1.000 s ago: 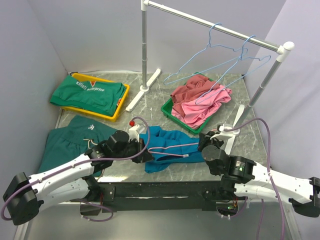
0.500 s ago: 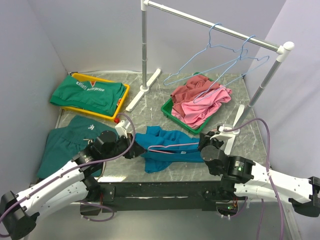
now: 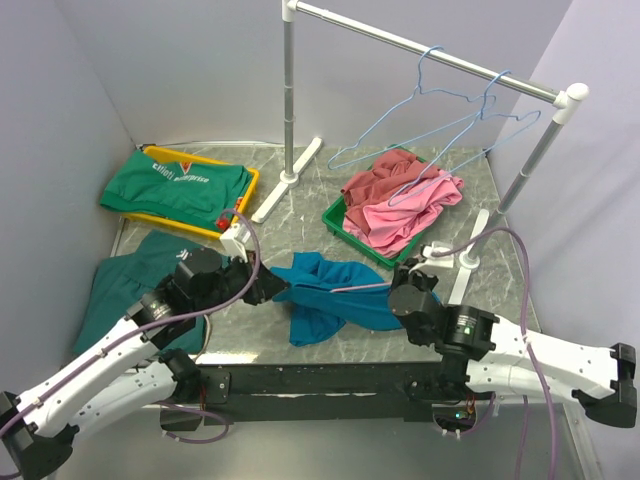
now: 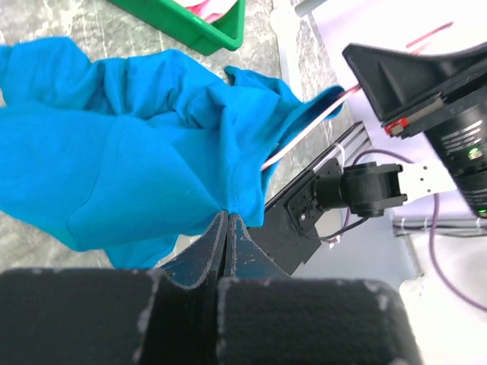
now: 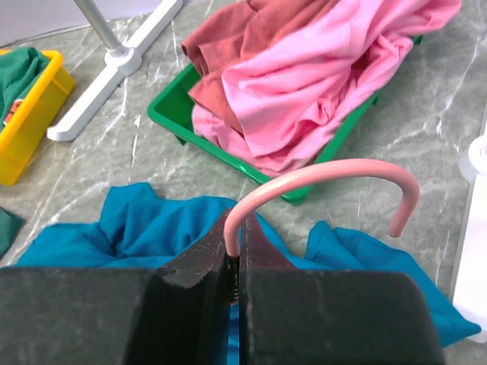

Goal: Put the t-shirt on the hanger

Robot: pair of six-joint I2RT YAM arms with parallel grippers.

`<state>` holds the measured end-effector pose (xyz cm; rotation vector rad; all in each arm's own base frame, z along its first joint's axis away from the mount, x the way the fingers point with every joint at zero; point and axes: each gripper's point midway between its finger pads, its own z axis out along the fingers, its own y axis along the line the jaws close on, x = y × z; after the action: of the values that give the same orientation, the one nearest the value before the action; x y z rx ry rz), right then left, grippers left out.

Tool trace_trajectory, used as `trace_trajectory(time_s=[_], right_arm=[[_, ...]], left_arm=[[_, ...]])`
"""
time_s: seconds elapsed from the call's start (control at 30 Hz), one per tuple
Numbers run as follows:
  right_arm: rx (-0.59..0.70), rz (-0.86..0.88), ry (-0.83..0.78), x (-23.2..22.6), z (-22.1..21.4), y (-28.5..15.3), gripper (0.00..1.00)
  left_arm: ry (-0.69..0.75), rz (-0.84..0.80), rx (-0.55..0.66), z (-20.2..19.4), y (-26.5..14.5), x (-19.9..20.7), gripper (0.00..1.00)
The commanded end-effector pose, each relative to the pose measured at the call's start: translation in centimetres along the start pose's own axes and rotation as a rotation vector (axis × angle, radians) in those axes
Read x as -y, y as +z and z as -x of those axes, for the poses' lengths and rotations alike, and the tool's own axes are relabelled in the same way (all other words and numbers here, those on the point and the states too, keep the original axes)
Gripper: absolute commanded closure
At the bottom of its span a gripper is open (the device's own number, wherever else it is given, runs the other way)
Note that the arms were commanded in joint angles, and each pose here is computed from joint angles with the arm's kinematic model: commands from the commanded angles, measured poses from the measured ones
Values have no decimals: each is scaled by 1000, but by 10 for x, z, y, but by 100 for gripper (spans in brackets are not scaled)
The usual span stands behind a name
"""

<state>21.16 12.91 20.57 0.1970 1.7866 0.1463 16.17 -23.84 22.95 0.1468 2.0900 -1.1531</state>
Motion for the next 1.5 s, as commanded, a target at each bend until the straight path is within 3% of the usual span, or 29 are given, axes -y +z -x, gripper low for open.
trace_trajectory(time_s=[0.0, 0.3, 0.53, 0.7, 0.93, 1.03, 1.2, 1.47], right_arm=[[65, -23, 11, -15, 39, -2, 100], [111, -24, -35, -62, 87, -13, 100], [170, -25, -47, -82, 139, -20, 100], [143, 31, -101, -112, 137, -19, 100], [182, 82, -64, -124, 179, -28, 100], [188, 90, -74, -129, 186, -29, 100], [154, 133, -94, -140, 166, -26, 100], [199, 177, -44, -128, 213, -42, 100]], left_arm=[[130, -29, -15, 20, -4, 21, 99], [349, -116, -31, 70, -22, 80, 99], [408, -129, -66, 73, -32, 89, 99], [431, -209, -33, 88, -40, 116, 99], [425, -278, -23, 94, -38, 134, 98], [426, -286, 1, 98, -41, 138, 90], [451, -283, 93, 117, -58, 147, 50], [511, -228, 223, 148, -87, 157, 22]])
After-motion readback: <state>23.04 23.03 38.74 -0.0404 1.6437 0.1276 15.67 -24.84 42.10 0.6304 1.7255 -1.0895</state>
